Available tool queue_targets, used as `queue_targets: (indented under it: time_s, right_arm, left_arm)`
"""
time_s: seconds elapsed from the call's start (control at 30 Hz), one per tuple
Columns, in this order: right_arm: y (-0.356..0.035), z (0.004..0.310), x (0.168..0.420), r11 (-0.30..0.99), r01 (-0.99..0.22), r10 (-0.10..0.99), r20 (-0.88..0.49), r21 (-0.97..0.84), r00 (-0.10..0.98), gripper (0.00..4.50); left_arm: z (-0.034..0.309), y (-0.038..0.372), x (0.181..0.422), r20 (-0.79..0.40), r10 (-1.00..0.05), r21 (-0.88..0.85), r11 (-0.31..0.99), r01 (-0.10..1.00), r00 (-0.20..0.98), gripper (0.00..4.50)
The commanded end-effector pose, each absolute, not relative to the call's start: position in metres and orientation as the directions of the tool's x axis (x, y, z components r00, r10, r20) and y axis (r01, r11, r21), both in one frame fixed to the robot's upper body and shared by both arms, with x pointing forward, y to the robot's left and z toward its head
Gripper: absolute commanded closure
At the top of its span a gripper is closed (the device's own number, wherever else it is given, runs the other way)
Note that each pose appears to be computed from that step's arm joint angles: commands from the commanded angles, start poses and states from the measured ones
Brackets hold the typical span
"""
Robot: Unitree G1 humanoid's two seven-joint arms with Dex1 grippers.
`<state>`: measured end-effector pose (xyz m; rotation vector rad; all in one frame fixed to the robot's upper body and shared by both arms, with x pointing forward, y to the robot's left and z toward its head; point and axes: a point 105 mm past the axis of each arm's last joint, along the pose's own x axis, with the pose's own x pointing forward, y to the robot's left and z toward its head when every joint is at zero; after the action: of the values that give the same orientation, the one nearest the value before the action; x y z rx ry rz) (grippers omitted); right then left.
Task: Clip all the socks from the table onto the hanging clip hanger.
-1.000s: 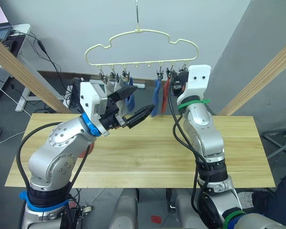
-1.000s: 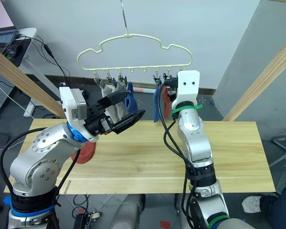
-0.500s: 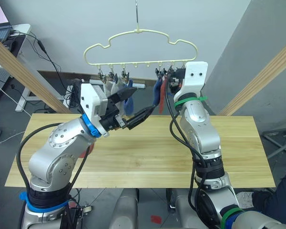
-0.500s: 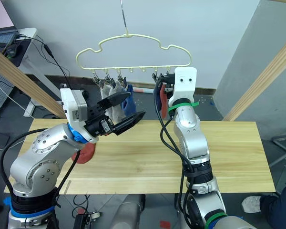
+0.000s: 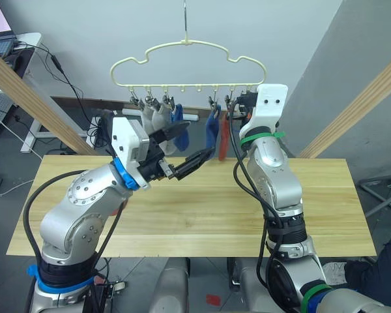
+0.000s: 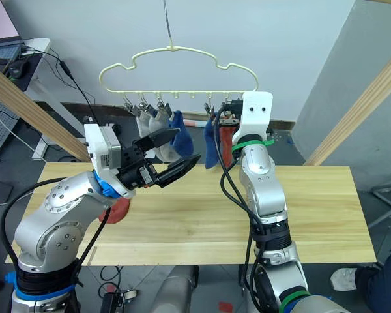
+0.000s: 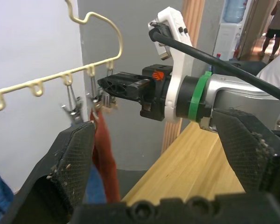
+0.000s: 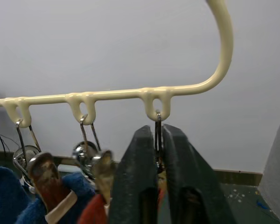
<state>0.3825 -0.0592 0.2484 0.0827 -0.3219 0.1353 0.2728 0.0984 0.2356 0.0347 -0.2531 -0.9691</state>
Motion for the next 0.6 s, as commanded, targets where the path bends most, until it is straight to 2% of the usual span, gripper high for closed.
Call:
queue_targets:
  time_s: [0.03, 0.07, 0.1, 0.2, 0.27, 0.43, 0.53, 0.6]
  right_arm:
    - [-0.071, 0.262, 0.38, 0.981, -0.169, 0.126, 0.359, 0.092, 0.925, 4.49]
    - [-0.075, 0.262, 0.38, 0.98, -0.172, 0.128, 0.354, 0.096, 0.926, 4.49]
    - [-0.081, 0.26, 0.381, 0.976, -0.191, 0.147, 0.33, 0.105, 0.932, 4.49]
    - [-0.09, 0.251, 0.382, 0.955, -0.265, 0.229, 0.24, 0.131, 0.943, 4.49]
    - [-0.089, 0.25, 0.378, 0.929, -0.351, 0.323, 0.207, 0.118, 0.924, 4.49]
    - [-0.092, 0.251, 0.369, 0.897, -0.439, 0.426, 0.158, 0.057, 0.891, 4.49]
    - [-0.092, 0.248, 0.366, 0.88, -0.473, 0.464, 0.132, 0.044, 0.876, 4.49]
    - [-0.091, 0.249, 0.366, 0.884, -0.465, 0.455, 0.132, 0.055, 0.881, 4.49]
  left_arm:
    - [0.235, 0.103, 0.273, 0.197, -0.791, 0.162, 0.609, 0.776, 0.58, 0.07]
    - [0.232, 0.106, 0.275, 0.188, -0.779, 0.161, 0.626, 0.763, 0.599, 0.07]
    - [0.223, 0.119, 0.286, 0.154, -0.725, 0.134, 0.689, 0.712, 0.671, 0.07]
    - [0.189, 0.164, 0.313, 0.041, -0.54, 0.093, 0.84, 0.535, 0.84, 0.07]
    - [0.16, 0.198, 0.325, -0.052, -0.407, 0.078, 0.909, 0.41, 0.912, 0.07]
    - [0.117, 0.254, 0.341, -0.166, -0.195, 0.123, 0.969, 0.216, 0.967, 0.07]
    - [0.105, 0.286, 0.354, -0.166, -0.06, 0.131, 0.988, 0.083, 0.984, 0.07]
    - [0.095, 0.288, 0.361, -0.18, -0.053, 0.081, 0.994, 0.068, 0.982, 0.07]
